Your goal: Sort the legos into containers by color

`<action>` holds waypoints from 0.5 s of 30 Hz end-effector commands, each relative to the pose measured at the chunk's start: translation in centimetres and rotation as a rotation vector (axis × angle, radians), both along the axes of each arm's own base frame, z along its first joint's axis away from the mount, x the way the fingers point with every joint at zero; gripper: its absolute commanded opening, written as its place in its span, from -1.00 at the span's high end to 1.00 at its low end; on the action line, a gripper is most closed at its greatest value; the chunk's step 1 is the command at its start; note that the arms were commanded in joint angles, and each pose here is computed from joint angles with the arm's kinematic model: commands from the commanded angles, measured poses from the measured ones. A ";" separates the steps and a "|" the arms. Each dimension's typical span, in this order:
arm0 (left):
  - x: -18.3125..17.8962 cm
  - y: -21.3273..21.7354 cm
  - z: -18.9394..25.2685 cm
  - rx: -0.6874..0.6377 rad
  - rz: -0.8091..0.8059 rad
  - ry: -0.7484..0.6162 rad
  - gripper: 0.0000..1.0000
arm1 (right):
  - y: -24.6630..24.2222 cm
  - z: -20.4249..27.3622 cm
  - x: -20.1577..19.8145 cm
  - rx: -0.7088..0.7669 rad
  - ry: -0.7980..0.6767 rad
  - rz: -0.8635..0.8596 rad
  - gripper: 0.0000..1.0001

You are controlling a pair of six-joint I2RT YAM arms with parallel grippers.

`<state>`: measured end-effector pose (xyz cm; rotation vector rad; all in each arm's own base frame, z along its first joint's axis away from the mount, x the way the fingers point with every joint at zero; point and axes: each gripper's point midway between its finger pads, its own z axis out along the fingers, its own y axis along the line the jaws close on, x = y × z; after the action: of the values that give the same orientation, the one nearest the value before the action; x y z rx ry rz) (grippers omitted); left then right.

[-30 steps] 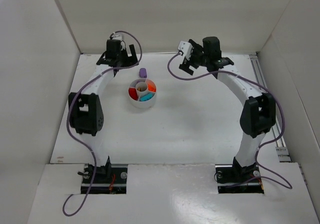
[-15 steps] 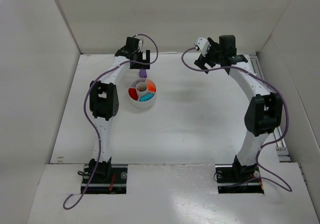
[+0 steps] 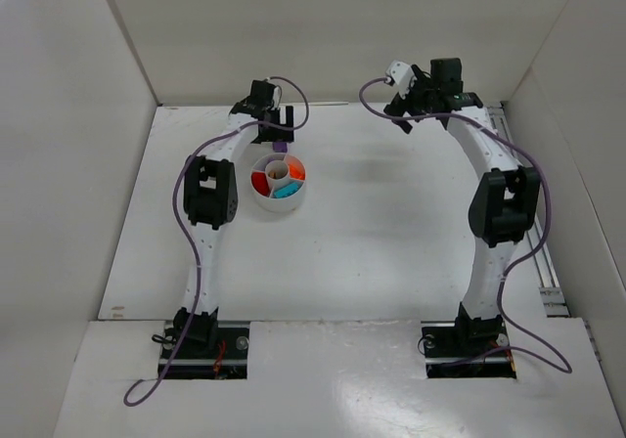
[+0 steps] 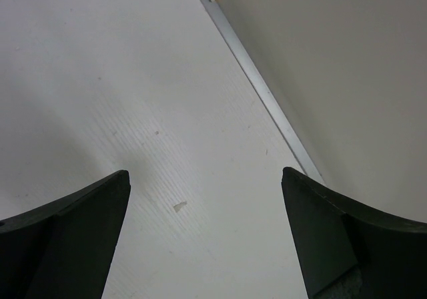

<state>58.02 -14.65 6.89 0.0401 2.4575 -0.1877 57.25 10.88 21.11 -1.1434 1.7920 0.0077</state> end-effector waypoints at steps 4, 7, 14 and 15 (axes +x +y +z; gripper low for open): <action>-1.6 -1.0 -1.4 -0.010 -0.025 0.080 -0.84 | -1.7 2.4 1.0 0.010 -0.039 -0.048 -0.99; -1.6 -0.3 -1.5 0.017 0.018 0.082 -0.65 | -2.7 2.5 1.6 0.017 -0.040 -0.059 -0.99; -1.6 -1.4 -1.0 0.111 0.048 0.039 0.36 | -4.0 3.3 2.1 0.028 -0.059 -0.071 -0.99; -1.6 -1.4 -1.0 0.104 0.072 0.039 0.60 | -4.0 3.3 2.1 0.028 -0.059 -0.071 -0.99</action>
<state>56.29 -15.78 3.66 0.0310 2.5408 -0.0828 58.85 6.81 22.51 -1.0702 1.8166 -0.0475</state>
